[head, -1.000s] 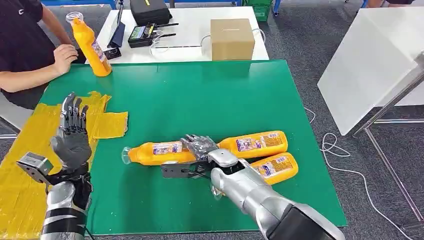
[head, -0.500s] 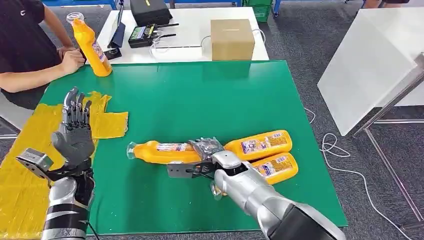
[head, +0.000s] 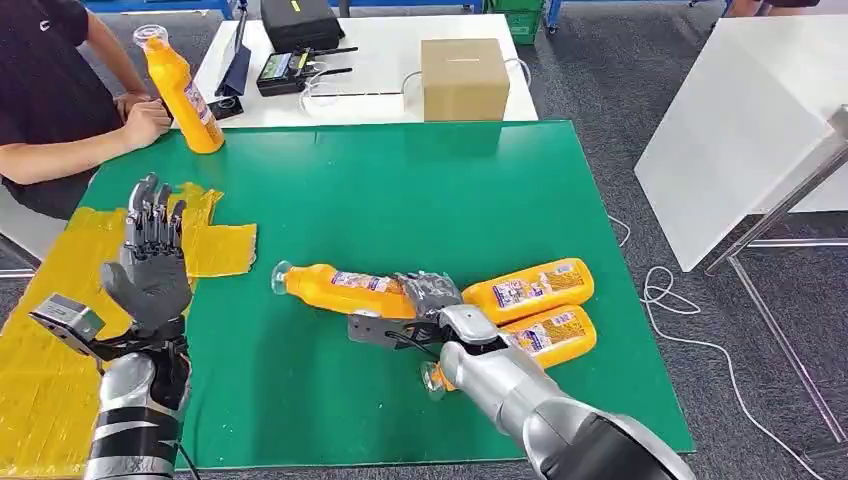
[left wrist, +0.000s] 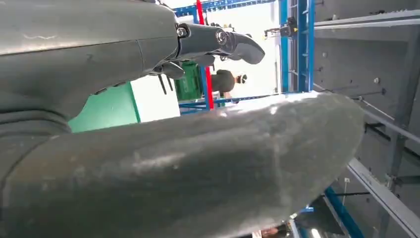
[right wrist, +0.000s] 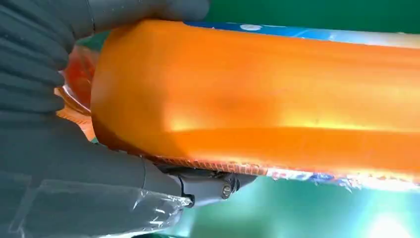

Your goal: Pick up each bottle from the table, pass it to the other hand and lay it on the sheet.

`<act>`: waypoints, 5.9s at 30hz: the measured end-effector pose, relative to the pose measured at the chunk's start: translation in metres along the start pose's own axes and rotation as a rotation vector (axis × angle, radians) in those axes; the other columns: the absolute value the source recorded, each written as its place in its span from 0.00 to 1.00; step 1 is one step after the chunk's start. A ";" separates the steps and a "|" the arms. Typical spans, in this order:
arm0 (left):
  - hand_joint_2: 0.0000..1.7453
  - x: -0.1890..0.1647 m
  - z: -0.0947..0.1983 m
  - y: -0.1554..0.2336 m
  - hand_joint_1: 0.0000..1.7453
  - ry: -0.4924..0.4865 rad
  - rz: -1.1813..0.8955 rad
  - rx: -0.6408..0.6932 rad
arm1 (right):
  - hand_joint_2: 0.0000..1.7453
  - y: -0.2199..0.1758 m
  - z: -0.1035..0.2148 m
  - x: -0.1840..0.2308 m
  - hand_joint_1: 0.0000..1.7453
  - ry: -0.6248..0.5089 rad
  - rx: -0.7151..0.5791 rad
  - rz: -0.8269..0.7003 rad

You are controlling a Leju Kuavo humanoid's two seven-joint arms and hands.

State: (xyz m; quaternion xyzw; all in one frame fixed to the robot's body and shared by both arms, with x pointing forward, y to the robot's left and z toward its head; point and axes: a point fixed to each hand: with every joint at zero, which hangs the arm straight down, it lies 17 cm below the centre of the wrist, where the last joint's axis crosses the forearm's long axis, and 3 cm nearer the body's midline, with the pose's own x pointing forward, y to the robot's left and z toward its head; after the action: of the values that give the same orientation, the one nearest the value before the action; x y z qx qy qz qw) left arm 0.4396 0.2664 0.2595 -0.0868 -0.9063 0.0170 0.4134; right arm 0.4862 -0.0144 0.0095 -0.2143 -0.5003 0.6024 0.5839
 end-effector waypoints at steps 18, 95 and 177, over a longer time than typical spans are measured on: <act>1.00 -0.012 0.040 -0.001 0.00 0.162 0.335 0.053 | 1.00 -0.128 0.032 0.057 1.00 -0.307 -0.519 -0.336; 1.00 0.007 0.088 -0.062 1.00 0.197 0.535 -0.045 | 0.00 -0.019 0.097 0.235 0.00 -0.667 -0.271 -0.215; 0.00 -0.134 0.150 0.226 0.00 0.493 -1.787 -0.442 | 0.00 -0.128 0.115 0.199 0.00 -0.761 -0.407 -0.340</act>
State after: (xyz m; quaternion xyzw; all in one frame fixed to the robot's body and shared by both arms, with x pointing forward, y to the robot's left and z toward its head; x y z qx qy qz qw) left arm 0.4456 0.4717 0.0380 0.5607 -0.5074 -0.4959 0.4270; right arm 0.4067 0.1041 0.2304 -0.0030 -0.8151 0.4235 0.3952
